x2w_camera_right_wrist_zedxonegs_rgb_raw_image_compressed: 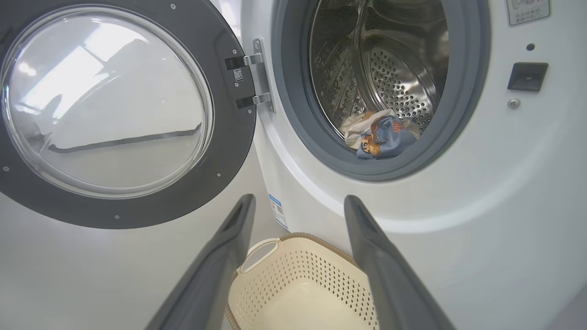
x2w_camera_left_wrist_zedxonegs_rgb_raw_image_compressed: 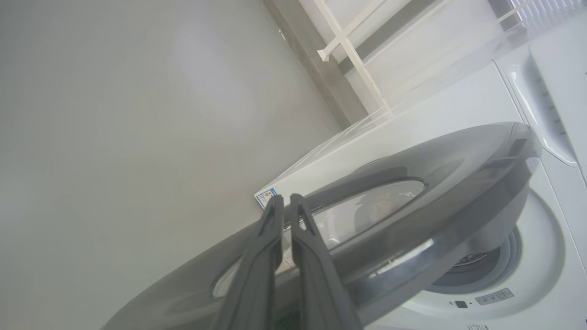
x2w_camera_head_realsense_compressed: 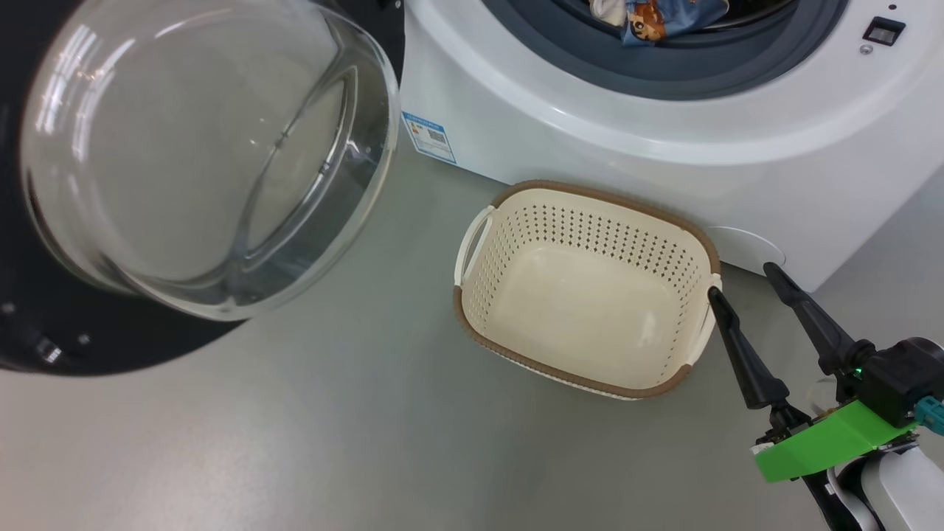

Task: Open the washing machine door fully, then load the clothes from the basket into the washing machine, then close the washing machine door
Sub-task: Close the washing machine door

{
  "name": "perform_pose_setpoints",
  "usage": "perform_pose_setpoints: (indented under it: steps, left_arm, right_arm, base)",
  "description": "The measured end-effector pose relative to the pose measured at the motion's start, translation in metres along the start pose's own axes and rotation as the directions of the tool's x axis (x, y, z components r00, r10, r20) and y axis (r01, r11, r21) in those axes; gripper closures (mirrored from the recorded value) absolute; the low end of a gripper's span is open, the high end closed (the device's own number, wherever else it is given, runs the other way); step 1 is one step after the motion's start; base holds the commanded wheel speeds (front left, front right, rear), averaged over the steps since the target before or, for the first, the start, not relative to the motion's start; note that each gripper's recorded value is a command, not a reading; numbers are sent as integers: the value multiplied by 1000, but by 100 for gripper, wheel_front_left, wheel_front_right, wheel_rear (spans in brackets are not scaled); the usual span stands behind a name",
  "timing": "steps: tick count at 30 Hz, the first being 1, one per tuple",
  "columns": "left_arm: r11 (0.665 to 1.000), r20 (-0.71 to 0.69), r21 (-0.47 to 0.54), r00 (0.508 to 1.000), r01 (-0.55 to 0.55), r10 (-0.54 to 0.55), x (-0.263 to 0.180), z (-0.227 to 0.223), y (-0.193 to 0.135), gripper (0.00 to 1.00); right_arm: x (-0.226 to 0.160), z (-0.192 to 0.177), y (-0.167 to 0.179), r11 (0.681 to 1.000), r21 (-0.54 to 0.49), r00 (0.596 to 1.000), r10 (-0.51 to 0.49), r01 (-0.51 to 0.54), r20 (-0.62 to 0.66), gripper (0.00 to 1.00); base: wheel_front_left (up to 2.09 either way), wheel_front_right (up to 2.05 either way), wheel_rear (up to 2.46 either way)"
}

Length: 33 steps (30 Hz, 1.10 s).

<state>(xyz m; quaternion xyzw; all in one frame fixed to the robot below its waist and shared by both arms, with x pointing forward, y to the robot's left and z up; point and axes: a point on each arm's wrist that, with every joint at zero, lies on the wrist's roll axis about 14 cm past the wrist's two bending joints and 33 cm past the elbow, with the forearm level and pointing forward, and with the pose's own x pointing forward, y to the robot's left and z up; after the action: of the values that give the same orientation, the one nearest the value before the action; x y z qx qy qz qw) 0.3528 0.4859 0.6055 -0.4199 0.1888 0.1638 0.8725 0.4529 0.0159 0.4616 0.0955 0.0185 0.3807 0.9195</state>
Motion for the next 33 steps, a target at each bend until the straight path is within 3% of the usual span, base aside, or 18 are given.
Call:
perform_pose_setpoints:
  steps: [9, 20, 33]
  left_arm:
    - [999, -135, -1, 990, 37, -36, 4, -36, -3, 100]
    - [985, -244, 51, 959, 163, -146, -16, -54, -32, 100]
    - [946, -362, 89, 895, 312, -261, -30, -88, -60, 100]
  right_arm:
    - [-2, 10, 5, 1000, -9, 1000, -2, 2, 20, 0]
    - [-13, 22, 13, 1000, -16, 999, -17, 18, 35, 0]
    - [-32, 36, 11, 997, -29, 996, -70, 72, 60, 0]
  base:
    - [0, 0, 0]
    - [0, 0, 0]
    - [0, 0, 0]
